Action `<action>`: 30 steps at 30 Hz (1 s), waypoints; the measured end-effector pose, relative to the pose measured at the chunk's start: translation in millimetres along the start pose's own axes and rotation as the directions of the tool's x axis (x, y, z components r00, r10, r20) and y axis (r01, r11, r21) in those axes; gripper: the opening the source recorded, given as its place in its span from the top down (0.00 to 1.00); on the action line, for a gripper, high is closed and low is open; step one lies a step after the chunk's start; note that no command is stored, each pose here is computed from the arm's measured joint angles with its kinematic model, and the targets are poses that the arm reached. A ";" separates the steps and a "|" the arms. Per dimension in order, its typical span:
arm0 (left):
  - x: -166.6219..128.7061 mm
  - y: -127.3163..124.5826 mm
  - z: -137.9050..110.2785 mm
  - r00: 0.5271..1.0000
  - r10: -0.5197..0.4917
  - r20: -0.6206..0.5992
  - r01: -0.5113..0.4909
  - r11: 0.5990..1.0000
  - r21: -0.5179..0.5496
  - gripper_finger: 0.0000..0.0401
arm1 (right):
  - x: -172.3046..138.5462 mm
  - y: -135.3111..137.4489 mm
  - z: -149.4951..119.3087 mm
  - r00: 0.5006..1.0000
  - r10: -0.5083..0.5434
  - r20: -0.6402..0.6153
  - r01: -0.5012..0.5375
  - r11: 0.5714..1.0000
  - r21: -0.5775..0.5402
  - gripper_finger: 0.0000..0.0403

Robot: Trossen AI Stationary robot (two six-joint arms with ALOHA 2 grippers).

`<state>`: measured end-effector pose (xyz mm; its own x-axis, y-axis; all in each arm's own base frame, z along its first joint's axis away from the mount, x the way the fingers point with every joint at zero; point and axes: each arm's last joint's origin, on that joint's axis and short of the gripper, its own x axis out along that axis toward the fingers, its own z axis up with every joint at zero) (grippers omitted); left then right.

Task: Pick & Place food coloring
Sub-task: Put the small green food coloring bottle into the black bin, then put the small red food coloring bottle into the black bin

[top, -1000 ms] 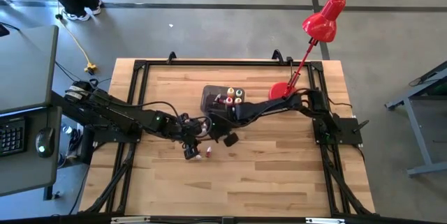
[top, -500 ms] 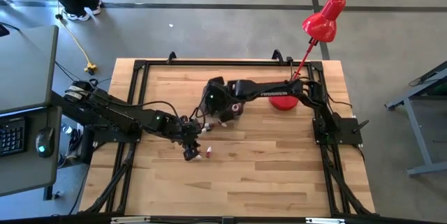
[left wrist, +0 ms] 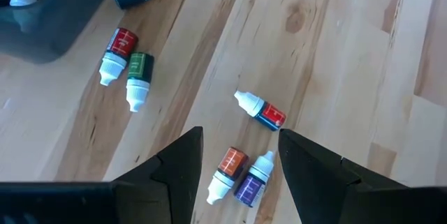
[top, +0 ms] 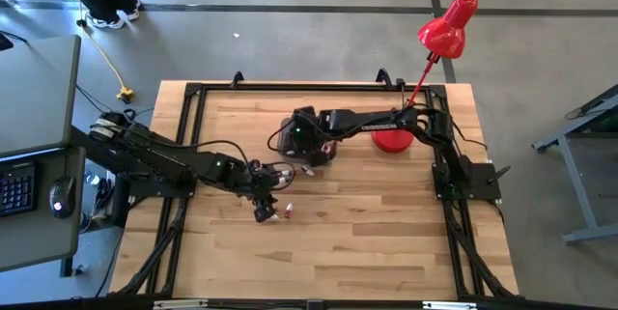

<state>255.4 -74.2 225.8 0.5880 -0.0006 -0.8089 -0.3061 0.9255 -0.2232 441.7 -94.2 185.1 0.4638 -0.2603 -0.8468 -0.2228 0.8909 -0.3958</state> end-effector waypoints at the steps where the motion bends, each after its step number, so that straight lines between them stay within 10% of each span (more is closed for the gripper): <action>1: 0.0 0.0 0.0 1.000 0.000 0.000 0.000 1.000 -0.001 0.54 | 0.3 0.6 -0.1 1.000 0.010 0.007 -0.010 1.000 -0.005 0.80; 30: 0.0 0.1 0.1 1.000 0.002 0.002 -0.002 1.000 -0.013 0.54 | -25.4 24.3 36.0 0.999 -0.029 0.030 0.033 0.988 -0.152 0.66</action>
<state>255.4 -74.1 225.8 0.5885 0.0018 -0.8085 -0.3166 0.9206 -0.2285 455.4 -52.5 209.7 0.4952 -0.2747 -0.8242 -0.3353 0.8148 -0.4730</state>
